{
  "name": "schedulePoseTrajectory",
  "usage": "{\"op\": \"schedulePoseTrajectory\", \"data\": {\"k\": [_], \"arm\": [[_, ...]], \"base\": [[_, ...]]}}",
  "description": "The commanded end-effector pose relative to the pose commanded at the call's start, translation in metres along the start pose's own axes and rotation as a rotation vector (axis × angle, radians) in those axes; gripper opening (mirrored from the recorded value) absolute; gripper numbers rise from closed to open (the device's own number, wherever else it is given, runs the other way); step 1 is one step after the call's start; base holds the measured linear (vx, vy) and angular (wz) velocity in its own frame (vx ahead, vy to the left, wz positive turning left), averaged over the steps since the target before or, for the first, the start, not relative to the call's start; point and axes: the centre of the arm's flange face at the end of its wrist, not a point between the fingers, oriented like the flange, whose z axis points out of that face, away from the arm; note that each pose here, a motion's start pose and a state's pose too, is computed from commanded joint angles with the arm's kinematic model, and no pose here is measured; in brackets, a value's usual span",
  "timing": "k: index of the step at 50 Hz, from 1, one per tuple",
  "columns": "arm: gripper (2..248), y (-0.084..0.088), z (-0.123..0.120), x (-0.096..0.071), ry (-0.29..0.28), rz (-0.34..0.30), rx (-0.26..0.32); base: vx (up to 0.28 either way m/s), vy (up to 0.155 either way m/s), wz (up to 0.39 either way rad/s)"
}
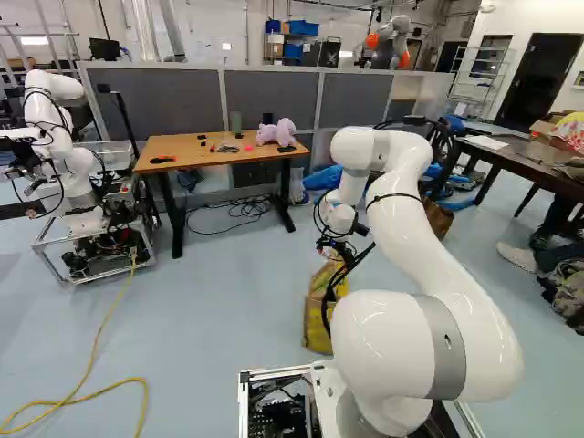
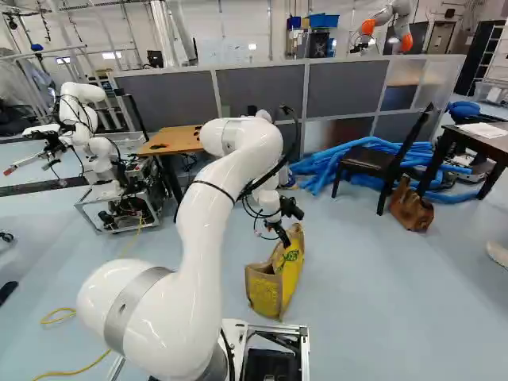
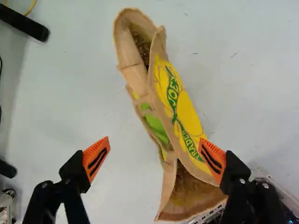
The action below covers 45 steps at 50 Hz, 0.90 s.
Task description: Pick up the bag on the ground and place it on the table
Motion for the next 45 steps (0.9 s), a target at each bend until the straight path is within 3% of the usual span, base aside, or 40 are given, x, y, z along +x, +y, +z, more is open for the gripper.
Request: {"op": "schedulePoseTrajectory", "data": {"k": [36,45], "arm": [[247,0.003,0.054,-0.007,-0.018,-0.001,-0.013],[247,0.004,0.067,-0.009,-0.022,-0.059,-0.015]], "base": [[0.000,0.000,0.000],[0.000,0.000,0.000]]}}
